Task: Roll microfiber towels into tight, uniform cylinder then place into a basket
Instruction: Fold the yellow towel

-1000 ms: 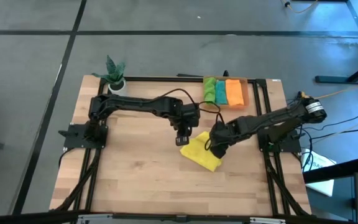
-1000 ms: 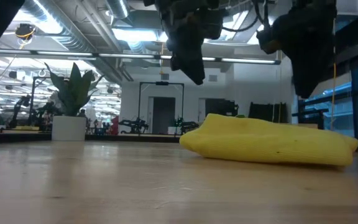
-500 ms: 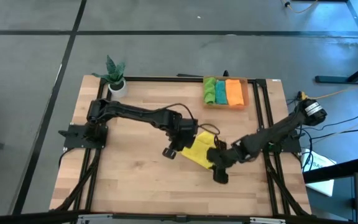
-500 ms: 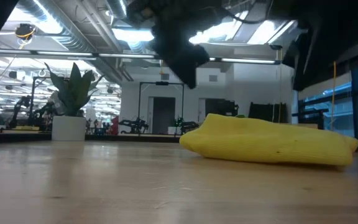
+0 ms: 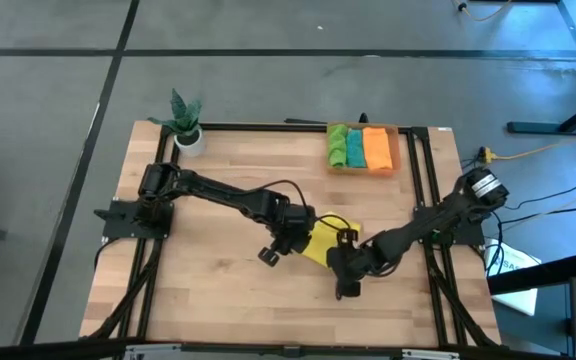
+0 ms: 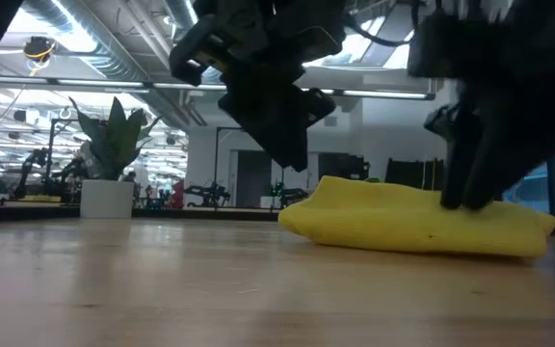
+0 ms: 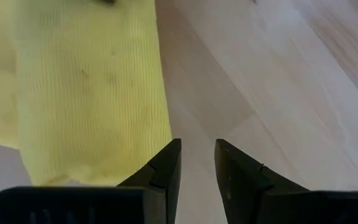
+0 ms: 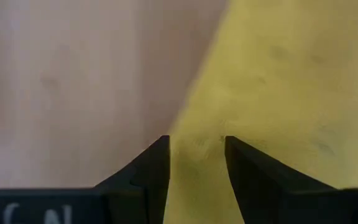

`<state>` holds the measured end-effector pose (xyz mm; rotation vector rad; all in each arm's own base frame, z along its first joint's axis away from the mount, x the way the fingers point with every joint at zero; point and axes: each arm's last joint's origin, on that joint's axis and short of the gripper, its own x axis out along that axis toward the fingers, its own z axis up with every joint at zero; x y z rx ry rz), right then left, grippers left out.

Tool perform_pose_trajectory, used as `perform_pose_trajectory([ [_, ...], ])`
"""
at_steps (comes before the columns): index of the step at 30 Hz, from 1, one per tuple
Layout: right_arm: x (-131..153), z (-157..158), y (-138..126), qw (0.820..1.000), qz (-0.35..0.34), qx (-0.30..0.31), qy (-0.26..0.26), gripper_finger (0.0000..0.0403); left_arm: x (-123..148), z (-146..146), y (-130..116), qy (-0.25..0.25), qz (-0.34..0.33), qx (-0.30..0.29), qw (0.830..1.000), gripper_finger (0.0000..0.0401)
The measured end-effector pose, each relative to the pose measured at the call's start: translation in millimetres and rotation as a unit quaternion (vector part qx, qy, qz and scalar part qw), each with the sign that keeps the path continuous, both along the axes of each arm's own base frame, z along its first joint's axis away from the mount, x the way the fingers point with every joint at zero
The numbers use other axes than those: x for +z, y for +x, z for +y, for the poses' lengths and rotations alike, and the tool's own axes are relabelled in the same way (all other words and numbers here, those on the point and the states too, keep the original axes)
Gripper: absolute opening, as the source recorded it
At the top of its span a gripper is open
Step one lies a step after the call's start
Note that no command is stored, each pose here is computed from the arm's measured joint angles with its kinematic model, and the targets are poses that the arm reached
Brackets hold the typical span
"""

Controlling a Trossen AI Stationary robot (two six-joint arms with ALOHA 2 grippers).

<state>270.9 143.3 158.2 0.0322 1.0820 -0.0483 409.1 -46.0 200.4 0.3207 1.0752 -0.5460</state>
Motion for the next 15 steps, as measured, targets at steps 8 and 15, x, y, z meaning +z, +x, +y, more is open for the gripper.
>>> perform_pose_trajectory([
  [8,-23.1,-0.7,1.2,0.999,0.039,-0.008,-0.037,0.0155,3.7,0.0,7.3,0.007,-0.049,-0.020,0.999,0.0087],
  [15,-30.1,1.6,2.3,0.998,0.060,-0.013,-0.012,0.0155,-4.2,-0.6,14.0,0.012,-0.068,-0.033,0.997,0.0087],
])
